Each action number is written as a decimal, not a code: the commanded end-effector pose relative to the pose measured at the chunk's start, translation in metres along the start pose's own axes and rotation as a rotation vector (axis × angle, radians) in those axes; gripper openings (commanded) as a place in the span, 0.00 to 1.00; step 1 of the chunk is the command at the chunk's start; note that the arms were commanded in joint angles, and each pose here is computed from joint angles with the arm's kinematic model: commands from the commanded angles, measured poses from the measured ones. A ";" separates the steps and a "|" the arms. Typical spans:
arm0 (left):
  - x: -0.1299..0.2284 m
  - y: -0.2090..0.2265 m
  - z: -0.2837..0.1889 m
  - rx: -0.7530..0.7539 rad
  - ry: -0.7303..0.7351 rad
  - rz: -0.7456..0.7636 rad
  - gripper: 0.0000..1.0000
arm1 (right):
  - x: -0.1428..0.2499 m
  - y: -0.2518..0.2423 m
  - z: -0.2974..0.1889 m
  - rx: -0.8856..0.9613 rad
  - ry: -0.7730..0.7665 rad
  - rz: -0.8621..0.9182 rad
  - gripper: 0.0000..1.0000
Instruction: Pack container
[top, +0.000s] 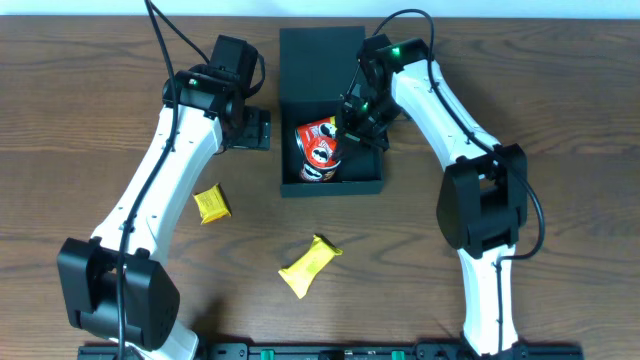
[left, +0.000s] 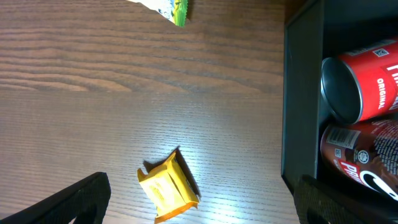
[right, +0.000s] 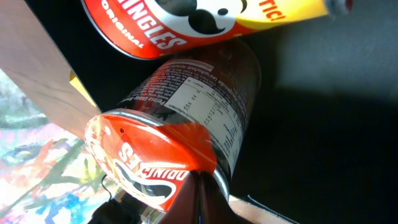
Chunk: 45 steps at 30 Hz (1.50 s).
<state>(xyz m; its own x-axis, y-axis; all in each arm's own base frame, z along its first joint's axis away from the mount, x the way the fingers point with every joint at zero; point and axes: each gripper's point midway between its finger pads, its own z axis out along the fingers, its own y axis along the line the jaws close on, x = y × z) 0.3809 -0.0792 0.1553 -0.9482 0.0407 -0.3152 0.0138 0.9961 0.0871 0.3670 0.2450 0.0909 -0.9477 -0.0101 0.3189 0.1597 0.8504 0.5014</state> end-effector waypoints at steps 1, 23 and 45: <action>-0.002 -0.001 0.001 0.003 0.001 -0.008 0.95 | -0.009 -0.007 -0.012 0.016 -0.048 0.008 0.01; -0.004 -0.001 0.001 0.005 -0.004 -0.009 0.96 | -0.037 -0.069 -0.040 0.190 -0.161 0.069 0.01; -0.002 -0.035 0.068 0.125 0.056 -0.048 0.95 | 0.006 0.010 -0.013 -0.094 0.027 -0.047 0.01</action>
<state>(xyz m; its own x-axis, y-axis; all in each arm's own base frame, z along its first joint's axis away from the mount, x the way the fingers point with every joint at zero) 0.4047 -0.1061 0.0921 -0.9619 -0.0046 -0.2732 0.0026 0.9997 -0.0261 0.3712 0.2306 0.0971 -0.9418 -0.0122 0.3359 0.1827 0.8202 0.5421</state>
